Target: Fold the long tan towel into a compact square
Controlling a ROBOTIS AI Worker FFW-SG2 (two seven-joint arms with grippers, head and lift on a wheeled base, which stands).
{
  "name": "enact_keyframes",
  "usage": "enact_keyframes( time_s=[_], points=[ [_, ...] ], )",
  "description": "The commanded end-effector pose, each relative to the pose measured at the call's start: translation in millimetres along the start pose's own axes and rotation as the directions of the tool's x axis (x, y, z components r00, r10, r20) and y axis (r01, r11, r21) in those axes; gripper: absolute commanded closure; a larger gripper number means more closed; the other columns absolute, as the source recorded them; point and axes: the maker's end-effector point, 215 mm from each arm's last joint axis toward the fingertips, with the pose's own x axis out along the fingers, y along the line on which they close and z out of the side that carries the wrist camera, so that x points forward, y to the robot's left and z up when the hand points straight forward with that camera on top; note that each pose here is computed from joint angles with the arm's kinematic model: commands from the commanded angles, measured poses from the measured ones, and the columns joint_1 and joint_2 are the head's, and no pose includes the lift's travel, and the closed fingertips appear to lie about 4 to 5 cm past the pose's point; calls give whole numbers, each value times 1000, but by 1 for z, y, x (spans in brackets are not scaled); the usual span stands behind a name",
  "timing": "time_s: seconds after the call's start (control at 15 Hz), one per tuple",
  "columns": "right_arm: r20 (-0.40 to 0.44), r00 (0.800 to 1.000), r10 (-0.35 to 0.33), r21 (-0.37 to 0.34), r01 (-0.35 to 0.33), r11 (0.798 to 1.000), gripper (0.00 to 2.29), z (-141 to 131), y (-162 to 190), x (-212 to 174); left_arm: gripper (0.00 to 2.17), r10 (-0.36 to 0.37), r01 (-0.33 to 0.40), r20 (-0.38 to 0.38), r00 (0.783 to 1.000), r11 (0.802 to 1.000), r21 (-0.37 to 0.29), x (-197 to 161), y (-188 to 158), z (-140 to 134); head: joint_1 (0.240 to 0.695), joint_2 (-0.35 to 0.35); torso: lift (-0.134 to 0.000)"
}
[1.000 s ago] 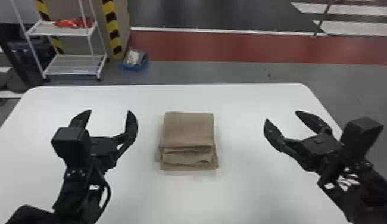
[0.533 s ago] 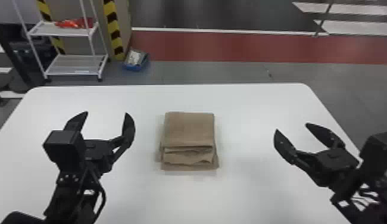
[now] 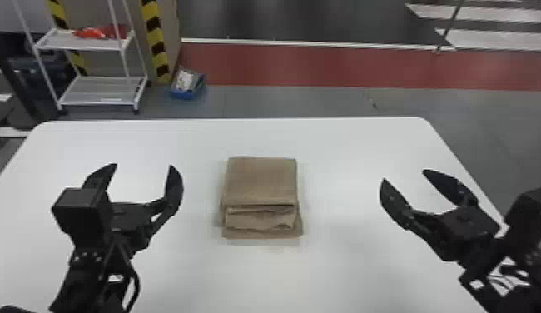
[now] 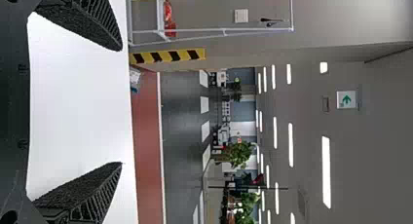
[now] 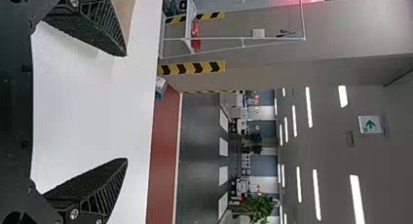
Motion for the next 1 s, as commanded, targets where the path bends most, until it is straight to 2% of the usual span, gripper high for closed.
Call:
enact_keyframes(
  time_s=[0.0, 0.4, 0.93],
  points=[
    [5, 1000, 12, -6, -12, 1000, 120, 1, 5, 1, 39, -2, 2, 0, 1000, 1000, -1, -2, -2, 3, 695, -66, -125],
    [50, 999, 12, -29, -10, 1000, 124, 5, 10, 7, 39, 0, 0, -25, 1000, 1000, 9, -1, -1, -2, 695, -58, -125],
    [44, 998, -34, -25, 35, 999, 124, 1, 4, 9, 39, 7, -7, -27, 1000, 1000, 10, 2, 3, -3, 695, -51, -125]
  ],
)
